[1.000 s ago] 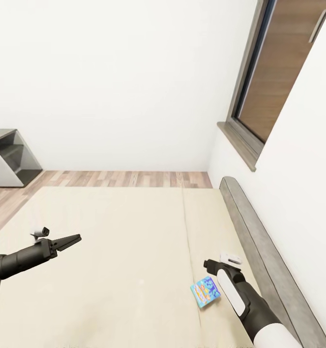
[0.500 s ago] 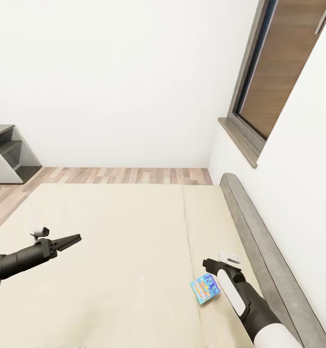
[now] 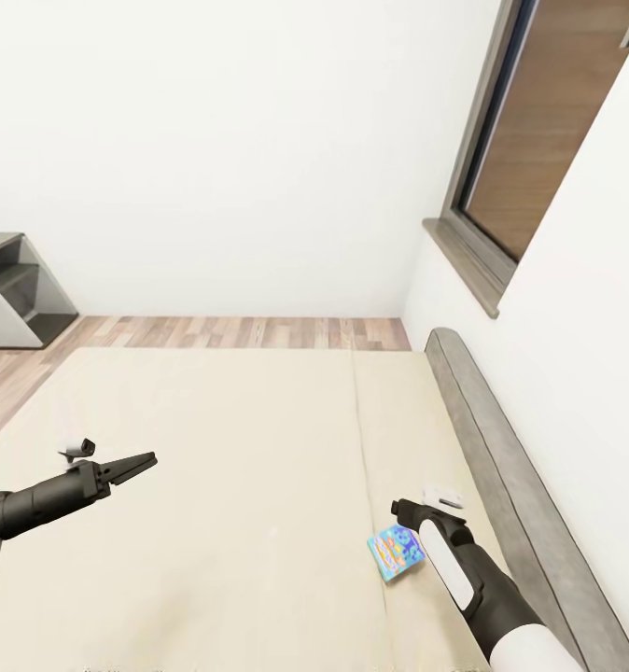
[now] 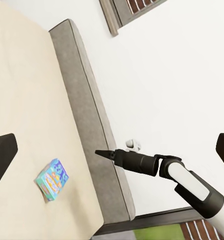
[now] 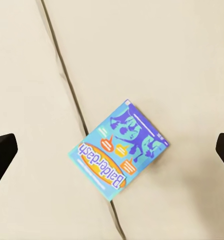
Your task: Put all the toys in the child's room - the three board games (two on the bed and one on the table), the two jigsaw puzzles on the table, and the tennis ball on the table - inside the toy box on the table in the child's room.
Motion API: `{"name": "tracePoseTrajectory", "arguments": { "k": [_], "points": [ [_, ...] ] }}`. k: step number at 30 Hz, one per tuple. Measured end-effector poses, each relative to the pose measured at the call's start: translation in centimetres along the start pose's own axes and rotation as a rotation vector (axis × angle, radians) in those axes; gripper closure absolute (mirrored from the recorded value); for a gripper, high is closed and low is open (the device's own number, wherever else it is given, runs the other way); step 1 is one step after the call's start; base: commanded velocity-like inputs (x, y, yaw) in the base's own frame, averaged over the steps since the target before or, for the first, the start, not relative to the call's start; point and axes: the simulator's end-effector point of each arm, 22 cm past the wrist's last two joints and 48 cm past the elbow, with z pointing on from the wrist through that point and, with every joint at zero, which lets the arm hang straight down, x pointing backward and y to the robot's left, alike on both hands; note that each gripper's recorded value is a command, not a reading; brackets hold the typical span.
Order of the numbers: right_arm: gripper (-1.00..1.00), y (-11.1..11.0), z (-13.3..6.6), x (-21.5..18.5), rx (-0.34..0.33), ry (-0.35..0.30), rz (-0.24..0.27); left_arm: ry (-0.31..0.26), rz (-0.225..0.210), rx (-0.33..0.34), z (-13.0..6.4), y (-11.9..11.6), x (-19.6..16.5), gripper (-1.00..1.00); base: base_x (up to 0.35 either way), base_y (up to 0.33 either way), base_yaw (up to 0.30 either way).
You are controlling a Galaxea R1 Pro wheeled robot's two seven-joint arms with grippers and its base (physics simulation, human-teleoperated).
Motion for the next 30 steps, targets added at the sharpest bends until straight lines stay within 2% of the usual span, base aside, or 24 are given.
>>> {"name": "tracePoseTrajectory", "arguments": {
  "k": [26, 30],
  "points": [
    [-1.00, -0.4, 1.4, 1.4, 0.013, 0.017, 0.009, 0.017, -0.035, -0.019, 0.4, 1.9, 1.0, -1.00, 0.000, 0.000, 0.000],
    [-1.00, 0.3, 1.5, -0.7, 0.003, -0.009, 0.013, 0.021, -0.041, -0.022, 0.5, 2.2, 1.2, -1.00, 0.000, 0.000, 0.000]
  ]
}}
